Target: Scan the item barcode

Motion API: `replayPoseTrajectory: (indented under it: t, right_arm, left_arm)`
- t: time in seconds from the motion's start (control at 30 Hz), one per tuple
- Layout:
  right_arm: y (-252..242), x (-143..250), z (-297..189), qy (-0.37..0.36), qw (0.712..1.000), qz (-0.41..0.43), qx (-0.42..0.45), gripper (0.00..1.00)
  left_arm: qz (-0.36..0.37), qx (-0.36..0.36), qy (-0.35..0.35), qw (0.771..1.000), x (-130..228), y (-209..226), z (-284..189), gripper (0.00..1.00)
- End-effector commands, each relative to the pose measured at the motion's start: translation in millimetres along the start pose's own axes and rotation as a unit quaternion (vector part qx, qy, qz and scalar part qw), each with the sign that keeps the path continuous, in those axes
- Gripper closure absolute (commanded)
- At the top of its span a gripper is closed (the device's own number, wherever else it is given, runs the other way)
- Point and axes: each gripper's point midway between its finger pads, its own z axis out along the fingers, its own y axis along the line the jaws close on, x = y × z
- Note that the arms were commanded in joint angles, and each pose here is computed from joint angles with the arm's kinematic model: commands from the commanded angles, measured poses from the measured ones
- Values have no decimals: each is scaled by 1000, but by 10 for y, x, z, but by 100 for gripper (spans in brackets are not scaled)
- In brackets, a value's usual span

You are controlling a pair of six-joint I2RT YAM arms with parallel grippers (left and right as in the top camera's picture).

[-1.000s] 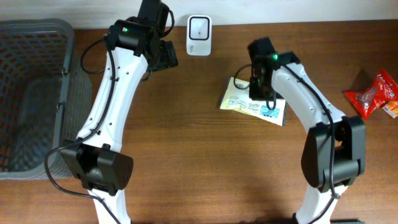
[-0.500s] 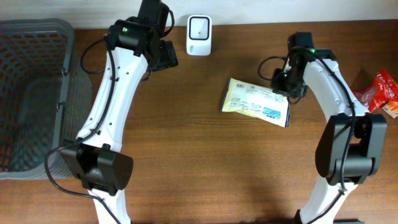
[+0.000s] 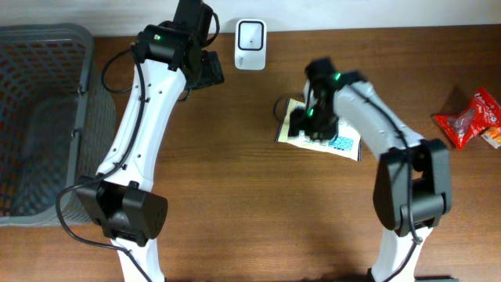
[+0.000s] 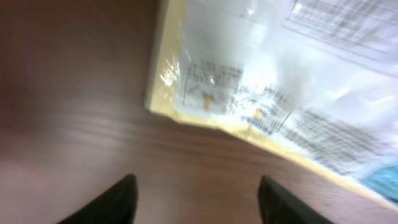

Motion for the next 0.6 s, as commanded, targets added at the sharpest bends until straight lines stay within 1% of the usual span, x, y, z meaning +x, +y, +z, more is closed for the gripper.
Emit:
replayPoseTrajectory:
  t: [0.0,0.03,0.1,0.13,0.17,0.2,0.23,0.3,0.4,0.43,0.47,0.5,0.53,0.57]
  right_arm:
    - [-514,-517,-893,-123,988,23,94,14]
    - [-734,-544,-947,-128,984,43,117,3]
    - [-1178,-474,-905,-110,981,90,131,1]
    - [-1347,-373,-794,-87,983,118,109,1]
    - [-1396,-313,-716,-73,984,130,93,1]
    - [-1473,-197,-528,-50,985,147,70,1]
    - [-1501,-156,-422,-44,986,150,64,1]
    - [-1395,-107,-128,-39,993,110,10,1]
    - [-1435,-46,228,-53,992,113,-8,2]
    - [-1434,-28,279,-54,992,113,-13,13]
    - [-1442,-8,313,-54,992,112,-13,55]
    - [-1424,-40,282,-58,992,111,-17,93]
    - [-1406,-68,236,-60,992,112,-22,96]
    - [-1378,-106,121,-59,991,114,-28,96]
  left_arm:
    - [0,6,-7,1000,-26,-1,-79,1]
    - [0,6,-7,1000,-26,-1,-79,1]
    - [0,6,-7,1000,-26,-1,-79,1]
    - [0,6,-7,1000,-26,-1,-79,1]
    - [0,6,-7,1000,-26,-1,-79,1]
    - [0,6,-7,1000,-26,-1,-79,1]
    - [0,6,-7,1000,-26,-1,-79,1]
    - [0,6,-7,1000,-26,-1,-79,1]
    - [0,6,-7,1000,-25,0,-79,1]
    - [0,6,-7,1000,-26,-1,-79,1]
    - [0,6,-7,1000,-26,-1,-79,1]
    - [0,6,-7,1000,-26,-1,-79,1]
    - [0,6,-7,1000,-26,-1,-79,1]
    - [1,7,-8,1000,-24,-6,-80,1]
